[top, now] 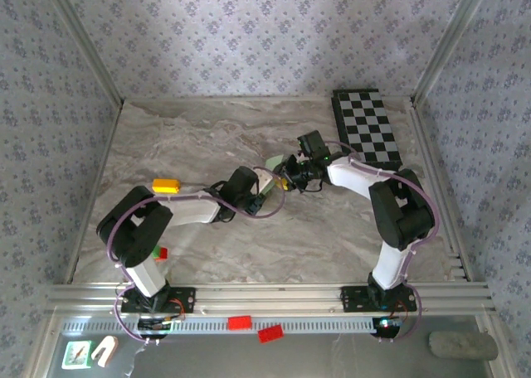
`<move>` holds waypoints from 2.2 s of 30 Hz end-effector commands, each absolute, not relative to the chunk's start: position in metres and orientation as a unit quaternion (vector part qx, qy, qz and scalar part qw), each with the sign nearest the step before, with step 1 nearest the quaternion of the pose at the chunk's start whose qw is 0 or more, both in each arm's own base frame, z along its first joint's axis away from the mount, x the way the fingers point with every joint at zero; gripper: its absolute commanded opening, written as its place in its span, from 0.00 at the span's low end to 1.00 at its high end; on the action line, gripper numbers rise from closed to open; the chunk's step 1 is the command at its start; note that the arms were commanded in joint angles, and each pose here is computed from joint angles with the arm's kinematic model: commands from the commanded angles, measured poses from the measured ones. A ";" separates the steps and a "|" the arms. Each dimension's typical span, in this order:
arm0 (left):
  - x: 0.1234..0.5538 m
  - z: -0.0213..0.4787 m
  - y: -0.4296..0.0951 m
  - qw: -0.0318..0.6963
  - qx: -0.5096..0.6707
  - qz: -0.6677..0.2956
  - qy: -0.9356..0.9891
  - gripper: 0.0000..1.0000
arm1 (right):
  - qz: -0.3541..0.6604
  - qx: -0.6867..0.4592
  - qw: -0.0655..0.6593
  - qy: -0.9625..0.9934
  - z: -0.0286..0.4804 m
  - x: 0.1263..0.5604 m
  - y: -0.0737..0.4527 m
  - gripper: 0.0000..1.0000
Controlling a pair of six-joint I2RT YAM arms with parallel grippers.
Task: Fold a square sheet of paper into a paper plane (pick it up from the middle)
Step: Fold the wing for the fifth time at the center of the table.
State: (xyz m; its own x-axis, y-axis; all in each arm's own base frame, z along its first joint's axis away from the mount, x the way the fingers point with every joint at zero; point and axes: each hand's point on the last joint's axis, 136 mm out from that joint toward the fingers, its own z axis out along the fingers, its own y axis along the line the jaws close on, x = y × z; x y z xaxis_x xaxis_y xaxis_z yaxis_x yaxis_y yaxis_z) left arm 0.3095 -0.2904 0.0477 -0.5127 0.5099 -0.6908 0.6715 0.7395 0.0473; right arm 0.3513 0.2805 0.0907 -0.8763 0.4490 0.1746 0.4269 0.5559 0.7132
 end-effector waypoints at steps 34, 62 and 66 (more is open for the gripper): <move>0.301 0.047 -0.304 0.342 0.329 -0.187 0.860 0.20 | 0.361 0.222 0.033 0.905 0.088 0.356 0.249 0.67; 0.304 0.063 -0.303 0.362 0.343 -0.162 0.852 0.38 | 0.357 0.203 -0.036 0.911 0.069 0.350 0.278 0.29; 0.301 0.070 -0.297 0.368 0.320 -0.165 0.857 0.44 | 0.359 0.209 -0.033 0.909 0.070 0.351 0.279 0.19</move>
